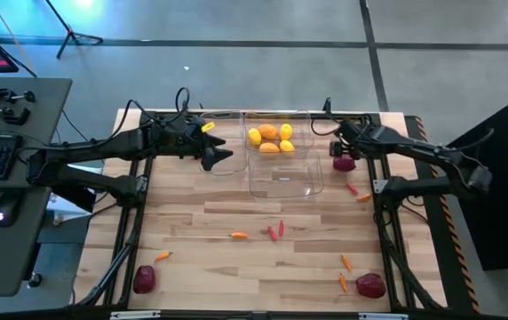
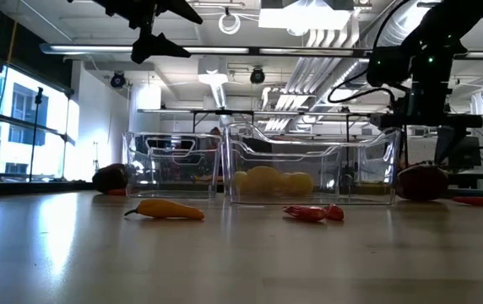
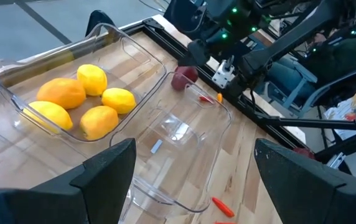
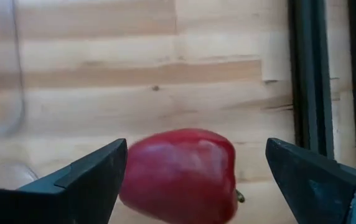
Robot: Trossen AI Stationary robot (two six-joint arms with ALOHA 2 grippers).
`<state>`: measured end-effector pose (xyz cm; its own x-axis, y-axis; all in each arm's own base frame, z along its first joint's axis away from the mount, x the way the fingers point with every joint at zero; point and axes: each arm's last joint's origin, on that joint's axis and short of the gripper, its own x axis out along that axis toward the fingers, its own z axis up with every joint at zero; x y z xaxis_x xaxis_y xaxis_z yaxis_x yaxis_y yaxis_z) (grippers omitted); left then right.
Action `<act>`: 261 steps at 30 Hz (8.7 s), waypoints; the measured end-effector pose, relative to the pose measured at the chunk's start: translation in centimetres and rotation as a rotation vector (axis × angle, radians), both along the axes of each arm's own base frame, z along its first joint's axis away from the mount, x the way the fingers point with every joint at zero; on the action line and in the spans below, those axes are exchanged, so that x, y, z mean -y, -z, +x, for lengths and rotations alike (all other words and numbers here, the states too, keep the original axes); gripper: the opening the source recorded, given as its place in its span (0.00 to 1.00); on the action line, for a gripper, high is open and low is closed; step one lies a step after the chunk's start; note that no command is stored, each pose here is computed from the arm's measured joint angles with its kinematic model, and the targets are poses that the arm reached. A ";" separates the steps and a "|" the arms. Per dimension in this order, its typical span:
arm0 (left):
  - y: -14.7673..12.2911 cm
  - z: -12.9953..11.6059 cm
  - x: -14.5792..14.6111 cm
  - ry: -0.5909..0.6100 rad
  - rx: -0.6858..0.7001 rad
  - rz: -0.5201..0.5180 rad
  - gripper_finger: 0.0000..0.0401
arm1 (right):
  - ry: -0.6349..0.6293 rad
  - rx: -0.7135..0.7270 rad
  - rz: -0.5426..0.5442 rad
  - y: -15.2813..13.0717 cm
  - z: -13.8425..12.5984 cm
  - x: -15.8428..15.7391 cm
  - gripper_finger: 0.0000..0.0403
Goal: Sort produce into baskets
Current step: Put the apple into the bottom transparent bin
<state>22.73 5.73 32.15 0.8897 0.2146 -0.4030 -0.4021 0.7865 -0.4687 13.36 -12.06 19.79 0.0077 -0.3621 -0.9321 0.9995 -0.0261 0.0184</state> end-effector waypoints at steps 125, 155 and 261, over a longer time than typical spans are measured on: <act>0.0 0.4 1.8 0.132 0.012 -0.073 0.78 | -0.159 0.969 -0.403 -2.6 8.0 -10.0 0.72; -3.0 0.1 2.0 0.173 0.288 -0.094 0.78 | -0.525 1.190 -0.592 -11.0 4.6 -7.8 0.88; -4.1 -1.3 1.9 0.136 0.298 0.152 0.78 | -0.808 0.314 -0.267 -12.9 11.4 -18.5 0.68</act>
<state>21.40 3.80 36.24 0.9878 0.1236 -0.0943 -0.1521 0.8934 -0.4227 24.80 6.40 32.74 0.5928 -0.3399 -0.7301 0.6594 0.7254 0.1976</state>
